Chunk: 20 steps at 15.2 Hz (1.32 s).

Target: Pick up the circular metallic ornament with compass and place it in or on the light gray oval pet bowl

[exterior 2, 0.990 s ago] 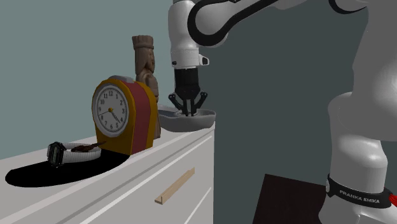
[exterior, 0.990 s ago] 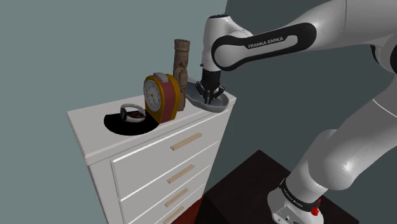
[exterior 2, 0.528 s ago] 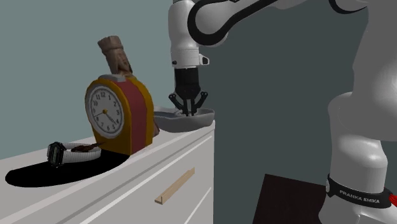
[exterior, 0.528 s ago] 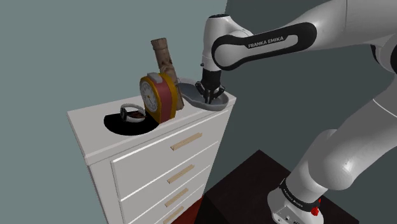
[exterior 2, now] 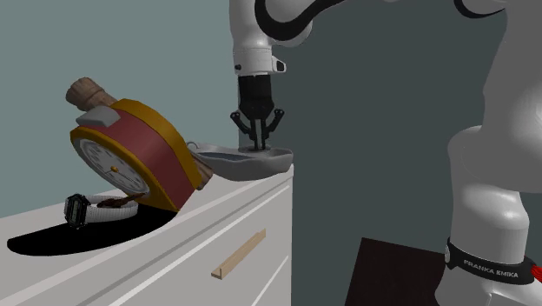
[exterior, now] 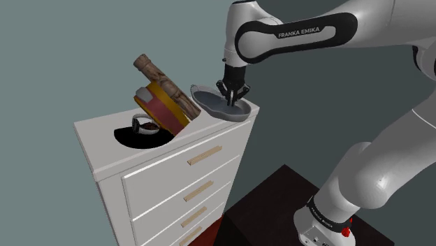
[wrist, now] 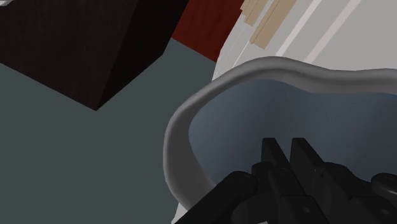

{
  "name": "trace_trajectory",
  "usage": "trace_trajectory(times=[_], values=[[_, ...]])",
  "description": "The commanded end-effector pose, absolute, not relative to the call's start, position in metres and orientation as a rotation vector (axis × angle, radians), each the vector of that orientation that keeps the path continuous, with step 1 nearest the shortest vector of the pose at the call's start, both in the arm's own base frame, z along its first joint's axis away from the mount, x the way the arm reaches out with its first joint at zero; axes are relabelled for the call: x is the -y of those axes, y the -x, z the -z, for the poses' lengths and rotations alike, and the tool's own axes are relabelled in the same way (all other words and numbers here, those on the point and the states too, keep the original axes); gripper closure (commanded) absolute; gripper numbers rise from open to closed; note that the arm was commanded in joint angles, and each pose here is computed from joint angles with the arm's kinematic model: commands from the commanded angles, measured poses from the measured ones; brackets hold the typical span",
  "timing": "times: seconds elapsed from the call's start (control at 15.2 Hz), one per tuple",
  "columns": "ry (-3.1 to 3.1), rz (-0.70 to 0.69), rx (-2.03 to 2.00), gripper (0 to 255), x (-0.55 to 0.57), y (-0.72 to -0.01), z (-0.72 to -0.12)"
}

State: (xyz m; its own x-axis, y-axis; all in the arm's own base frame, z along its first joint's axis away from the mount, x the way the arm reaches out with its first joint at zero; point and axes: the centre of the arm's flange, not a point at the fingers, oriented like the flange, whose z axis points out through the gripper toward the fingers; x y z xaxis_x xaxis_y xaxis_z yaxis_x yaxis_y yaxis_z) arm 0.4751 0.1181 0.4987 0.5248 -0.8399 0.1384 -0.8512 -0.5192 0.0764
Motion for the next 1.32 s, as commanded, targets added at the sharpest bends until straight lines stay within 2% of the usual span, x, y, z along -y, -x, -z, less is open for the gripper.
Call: trace_trajectory(times=[0.0, 0.99, 1.25], values=[[-2.623, -0.126, 1.464, 255, -0.118, -0.475, -0.509], [-2.623, -0.126, 1.464, 255, -0.118, -0.475, -0.583], [-2.623, -0.126, 1.464, 255, -0.142, -0.521, -0.582]])
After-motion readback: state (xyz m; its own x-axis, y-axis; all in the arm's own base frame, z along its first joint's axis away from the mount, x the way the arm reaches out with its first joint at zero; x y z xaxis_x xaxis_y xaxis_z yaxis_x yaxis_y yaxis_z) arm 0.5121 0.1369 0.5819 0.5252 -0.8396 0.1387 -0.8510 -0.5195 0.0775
